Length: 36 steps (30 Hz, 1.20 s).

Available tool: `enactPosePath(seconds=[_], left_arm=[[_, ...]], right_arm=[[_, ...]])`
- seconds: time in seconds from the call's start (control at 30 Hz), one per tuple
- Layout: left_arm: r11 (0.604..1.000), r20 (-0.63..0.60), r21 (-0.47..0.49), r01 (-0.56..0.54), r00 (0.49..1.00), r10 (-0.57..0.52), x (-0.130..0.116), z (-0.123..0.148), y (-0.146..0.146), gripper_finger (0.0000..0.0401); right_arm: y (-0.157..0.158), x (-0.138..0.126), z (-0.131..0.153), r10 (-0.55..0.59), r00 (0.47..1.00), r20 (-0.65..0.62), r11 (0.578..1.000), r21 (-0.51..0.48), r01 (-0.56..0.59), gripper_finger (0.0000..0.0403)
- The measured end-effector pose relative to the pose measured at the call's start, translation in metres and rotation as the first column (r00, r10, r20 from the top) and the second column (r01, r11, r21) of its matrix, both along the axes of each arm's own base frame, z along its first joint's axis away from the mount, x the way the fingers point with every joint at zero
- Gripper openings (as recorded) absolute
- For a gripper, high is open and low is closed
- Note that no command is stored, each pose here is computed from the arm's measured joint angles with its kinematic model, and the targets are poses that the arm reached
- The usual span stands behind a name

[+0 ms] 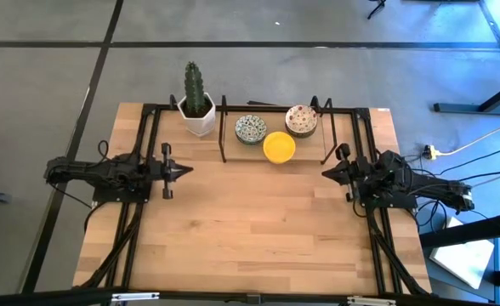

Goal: Pick & Place Mini bowls
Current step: Return to Home Position

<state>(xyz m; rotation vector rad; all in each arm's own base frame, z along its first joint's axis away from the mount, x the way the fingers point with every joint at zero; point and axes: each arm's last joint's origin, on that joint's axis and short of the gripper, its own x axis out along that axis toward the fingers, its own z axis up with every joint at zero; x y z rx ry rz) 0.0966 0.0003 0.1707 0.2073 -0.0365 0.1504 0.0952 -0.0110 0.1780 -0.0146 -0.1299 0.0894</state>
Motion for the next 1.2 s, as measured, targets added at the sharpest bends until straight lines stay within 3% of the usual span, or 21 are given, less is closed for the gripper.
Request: enactPosePath(seconds=[0.77, 1.03, 1.2], left_arm=[[0.997, -0.002, -0.059, 0.043, 0.999, -0.044, 0.0005, -0.0010, -0.0012, 0.0002], [0.991, 0.008, -0.126, 0.047, 0.999, -0.046, 0.0005, -0.0010, -0.0012, 0.0003], [0.991, 0.009, -0.128, 0.047, 0.999, -0.046, 0.0005, -0.0010, -0.0012, 0.0004]], right_arm=[[0.0000, 0.0001, -0.0007, 0.003, 1.000, -0.010, 1.000, 0.029, -0.003, 0.0002], [-0.0048, 0.0002, -0.0014, -0.160, 0.987, -0.015, 0.986, 0.046, 0.161, 0.0008], [-0.0056, 0.0004, -0.0038, -0.185, 0.982, -0.041, 0.981, 0.050, 0.187, 0.0024]])
